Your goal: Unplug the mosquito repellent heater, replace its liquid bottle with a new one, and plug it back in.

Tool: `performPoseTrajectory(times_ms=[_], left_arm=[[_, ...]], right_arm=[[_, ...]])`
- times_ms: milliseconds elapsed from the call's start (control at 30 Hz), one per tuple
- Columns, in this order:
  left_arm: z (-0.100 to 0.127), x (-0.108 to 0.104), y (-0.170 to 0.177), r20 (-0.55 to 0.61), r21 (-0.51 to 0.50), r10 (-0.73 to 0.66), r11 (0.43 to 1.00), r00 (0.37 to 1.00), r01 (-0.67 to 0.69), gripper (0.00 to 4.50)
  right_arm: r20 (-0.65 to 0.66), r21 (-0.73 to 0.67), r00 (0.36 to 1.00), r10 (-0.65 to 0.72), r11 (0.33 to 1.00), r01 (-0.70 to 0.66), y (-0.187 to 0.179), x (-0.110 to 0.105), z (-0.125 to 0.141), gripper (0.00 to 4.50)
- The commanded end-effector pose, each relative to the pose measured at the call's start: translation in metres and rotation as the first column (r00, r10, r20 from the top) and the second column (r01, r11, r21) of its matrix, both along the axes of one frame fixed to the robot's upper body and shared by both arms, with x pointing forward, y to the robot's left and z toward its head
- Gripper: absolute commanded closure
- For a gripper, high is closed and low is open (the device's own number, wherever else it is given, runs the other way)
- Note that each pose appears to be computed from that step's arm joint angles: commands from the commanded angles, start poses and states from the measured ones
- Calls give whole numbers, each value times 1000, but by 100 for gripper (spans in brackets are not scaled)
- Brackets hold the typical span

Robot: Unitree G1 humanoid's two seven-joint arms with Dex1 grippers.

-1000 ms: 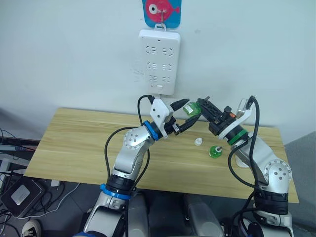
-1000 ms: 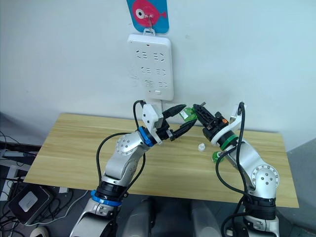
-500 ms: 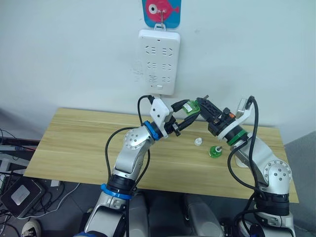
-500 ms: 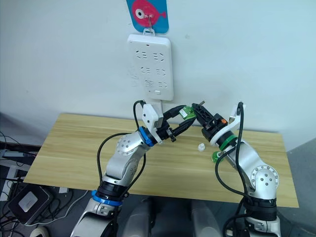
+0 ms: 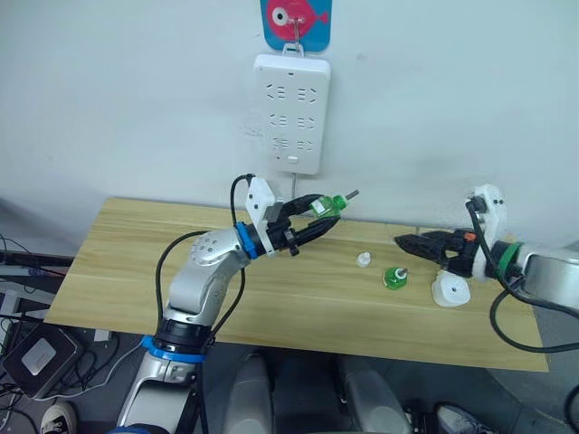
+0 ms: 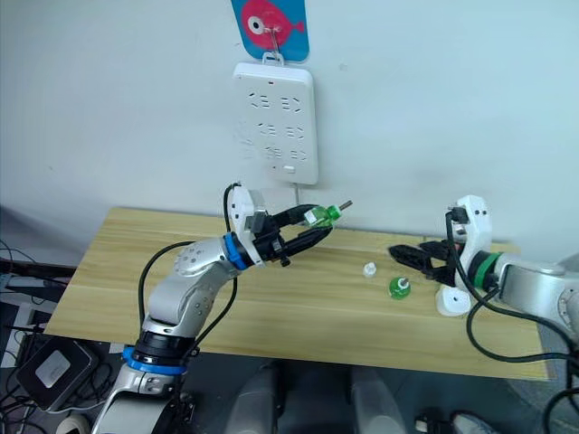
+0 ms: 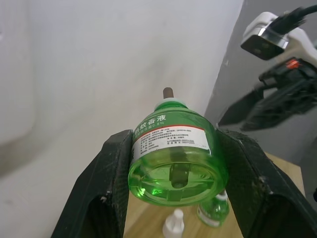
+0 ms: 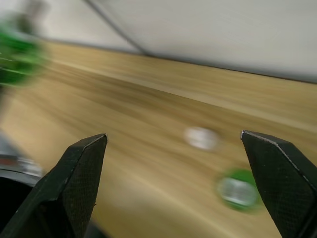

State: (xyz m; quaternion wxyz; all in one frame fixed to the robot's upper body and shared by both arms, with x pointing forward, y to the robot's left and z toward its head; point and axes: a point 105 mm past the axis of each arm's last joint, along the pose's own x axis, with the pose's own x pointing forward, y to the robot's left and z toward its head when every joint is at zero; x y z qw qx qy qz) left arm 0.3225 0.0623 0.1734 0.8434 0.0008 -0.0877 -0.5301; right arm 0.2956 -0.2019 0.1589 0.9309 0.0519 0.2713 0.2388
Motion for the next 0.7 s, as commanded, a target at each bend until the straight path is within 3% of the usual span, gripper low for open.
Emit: performPoseTrajectory(times_ms=[33,133,267,500,700], left_arm=[[11,-9,3,45,-23,-12,1000,999,13,225],[10,-12,3,39,-28,-5,1000,999,6,225],[7,-16,4,31,-32,7,999,999,-6,225],[2,-22,4,18,-34,16,999,1000,-15,225],[2,-23,3,17,-36,15,999,1000,-15,225]], right_arm=[[-20,-214,995,-95,973,88,-41,14,-16,2],[-48,-325,990,-129,940,107,-62,16,-25,2],[-97,-375,980,-171,919,124,-76,11,-34,2],[-247,-335,930,-271,925,181,-84,-9,-48,2],[-298,-333,896,-330,916,226,-82,-17,-54,2]])
